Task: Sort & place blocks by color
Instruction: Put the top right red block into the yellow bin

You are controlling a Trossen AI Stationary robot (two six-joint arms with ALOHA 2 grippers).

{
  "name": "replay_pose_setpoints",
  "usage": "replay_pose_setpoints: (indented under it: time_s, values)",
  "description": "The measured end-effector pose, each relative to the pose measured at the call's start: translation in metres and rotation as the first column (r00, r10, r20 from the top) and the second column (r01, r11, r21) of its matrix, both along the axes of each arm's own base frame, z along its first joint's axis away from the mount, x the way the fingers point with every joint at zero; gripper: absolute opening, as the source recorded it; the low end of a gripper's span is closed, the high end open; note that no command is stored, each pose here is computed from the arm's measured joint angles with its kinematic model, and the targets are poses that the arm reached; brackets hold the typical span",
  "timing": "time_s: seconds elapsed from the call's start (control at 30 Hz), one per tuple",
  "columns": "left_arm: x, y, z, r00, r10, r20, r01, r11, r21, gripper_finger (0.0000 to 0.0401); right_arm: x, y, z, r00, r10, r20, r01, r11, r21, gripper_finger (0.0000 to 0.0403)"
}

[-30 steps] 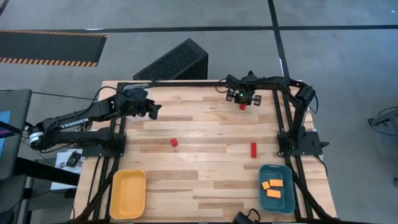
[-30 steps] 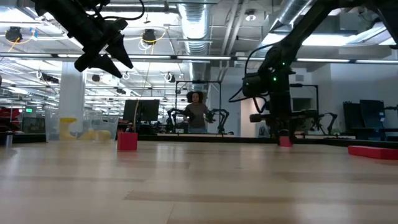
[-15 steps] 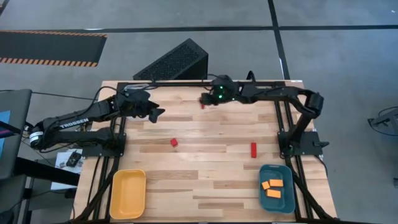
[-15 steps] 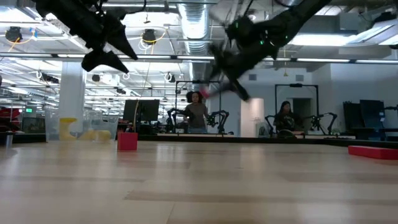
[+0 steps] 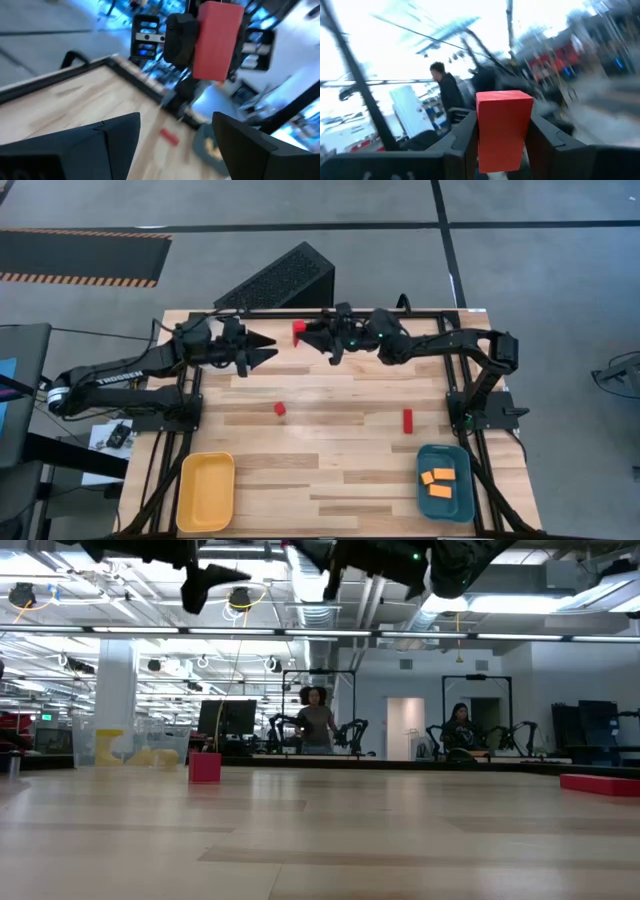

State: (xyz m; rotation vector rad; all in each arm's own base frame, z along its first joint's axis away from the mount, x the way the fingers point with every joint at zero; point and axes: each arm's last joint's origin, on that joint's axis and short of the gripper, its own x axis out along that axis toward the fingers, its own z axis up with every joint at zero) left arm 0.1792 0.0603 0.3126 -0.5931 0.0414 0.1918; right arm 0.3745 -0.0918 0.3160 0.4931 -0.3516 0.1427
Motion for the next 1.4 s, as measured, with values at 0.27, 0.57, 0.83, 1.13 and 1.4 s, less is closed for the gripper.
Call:
replay_pose_setpoints:
  time_s: [0.27, 0.57, 0.83, 1.13, 1.4]
  values:
    - [0.019, 0.003, 0.015, 0.961, -0.118, 0.249, 0.156, 0.978, -0.139, 0.0236, -0.005, 0.013, 0.016, 0.984, 0.077, 0.160, -0.020, 0.943, -0.333, 0.0136]
    - [0.039, 0.008, 0.025, 0.833, -0.214, 0.510, 0.365, 0.906, -0.215, 0.0236, -0.001, 0.022, 0.038, 0.958, 0.044, 0.284, 0.133, 0.808, -0.574, 0.0140]
    - [0.045, 0.009, 0.029, 0.735, -0.260, 0.626, 0.488, 0.844, -0.222, 0.0236, -0.002, 0.020, 0.054, 0.941, 0.068, 0.332, 0.166, 0.761, -0.627, 0.0140]
    - [0.049, 0.009, 0.026, 0.734, -0.257, 0.629, 0.505, 0.826, -0.252, 0.0236, -0.002, 0.020, 0.055, 0.940, 0.098, 0.328, 0.147, 0.751, -0.644, 0.0140]
    - [0.050, 0.010, 0.024, 0.749, -0.234, 0.619, 0.473, 0.844, -0.253, 0.0236, -0.002, 0.020, 0.054, 0.941, 0.096, 0.326, 0.149, 0.746, -0.649, 0.0144]
